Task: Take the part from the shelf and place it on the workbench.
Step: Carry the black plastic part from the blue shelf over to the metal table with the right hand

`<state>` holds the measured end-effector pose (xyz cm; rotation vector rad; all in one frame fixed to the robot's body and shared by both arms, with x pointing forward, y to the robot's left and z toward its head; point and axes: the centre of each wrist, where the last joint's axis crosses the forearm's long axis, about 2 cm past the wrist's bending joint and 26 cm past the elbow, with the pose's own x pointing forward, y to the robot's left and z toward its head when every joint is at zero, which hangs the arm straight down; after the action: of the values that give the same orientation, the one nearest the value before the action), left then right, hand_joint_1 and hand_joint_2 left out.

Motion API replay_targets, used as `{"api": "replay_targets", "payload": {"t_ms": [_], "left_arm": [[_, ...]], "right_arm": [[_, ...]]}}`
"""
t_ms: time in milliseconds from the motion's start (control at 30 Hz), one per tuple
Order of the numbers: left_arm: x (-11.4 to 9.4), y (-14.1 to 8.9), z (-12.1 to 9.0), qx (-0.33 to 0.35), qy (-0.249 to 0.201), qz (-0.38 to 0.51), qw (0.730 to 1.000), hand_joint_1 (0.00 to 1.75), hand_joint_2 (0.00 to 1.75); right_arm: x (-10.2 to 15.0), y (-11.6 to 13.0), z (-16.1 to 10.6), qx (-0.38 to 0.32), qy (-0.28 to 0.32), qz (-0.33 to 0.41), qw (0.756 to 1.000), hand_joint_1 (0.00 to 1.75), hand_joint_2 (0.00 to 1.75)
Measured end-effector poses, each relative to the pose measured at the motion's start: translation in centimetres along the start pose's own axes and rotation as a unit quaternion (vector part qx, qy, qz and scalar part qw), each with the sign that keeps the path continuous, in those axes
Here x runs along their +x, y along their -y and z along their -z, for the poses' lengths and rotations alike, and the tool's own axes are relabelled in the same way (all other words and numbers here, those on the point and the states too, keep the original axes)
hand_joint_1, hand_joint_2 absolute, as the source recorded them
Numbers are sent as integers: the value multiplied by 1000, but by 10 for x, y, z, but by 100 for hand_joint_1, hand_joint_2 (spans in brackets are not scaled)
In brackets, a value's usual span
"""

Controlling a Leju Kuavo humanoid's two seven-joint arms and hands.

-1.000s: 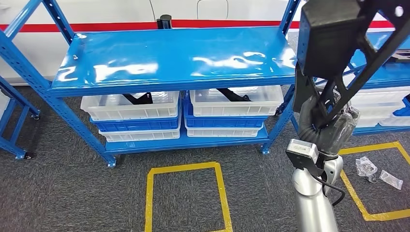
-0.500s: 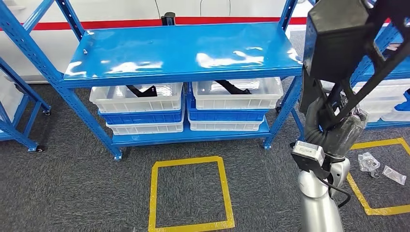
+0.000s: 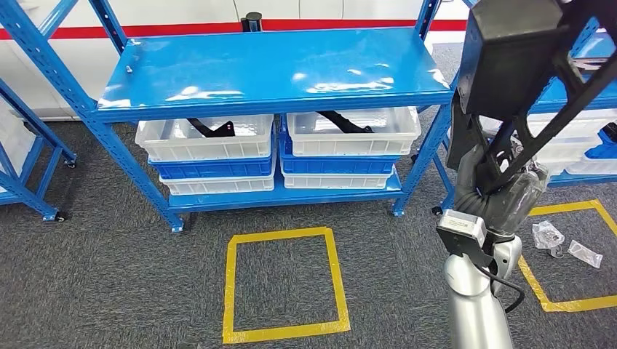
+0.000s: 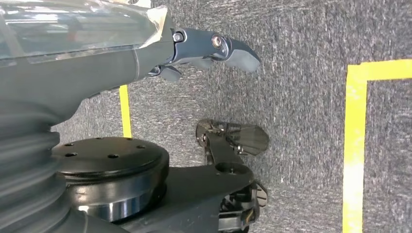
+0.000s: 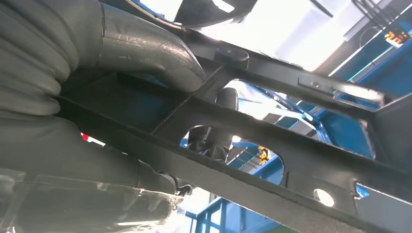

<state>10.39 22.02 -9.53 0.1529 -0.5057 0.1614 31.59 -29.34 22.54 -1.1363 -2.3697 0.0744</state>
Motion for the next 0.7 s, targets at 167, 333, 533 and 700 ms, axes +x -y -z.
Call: {"api": "replay_targets", "payload": {"t_ms": [167, 333, 533, 700], "left_arm": [[7, 1, 2, 1, 7, 4, 1000, 0, 175], [6, 0, 2, 5, 9, 2, 1000, 0, 175], [5, -3, 2, 6, 10, -1, 1000, 0, 175], [4, -6, 3, 7, 10, -1, 1000, 0, 175]], "right_arm": [[-16, -11, -10, 19, -39, 37, 998, 175, 175], [-23, -17, -16, 34, -54, 38, 997, 175, 175], [-24, -22, -14, 42, -59, 42, 997, 175, 175], [-24, -26, -14, 43, -63, 45, 996, 175, 175]]}}
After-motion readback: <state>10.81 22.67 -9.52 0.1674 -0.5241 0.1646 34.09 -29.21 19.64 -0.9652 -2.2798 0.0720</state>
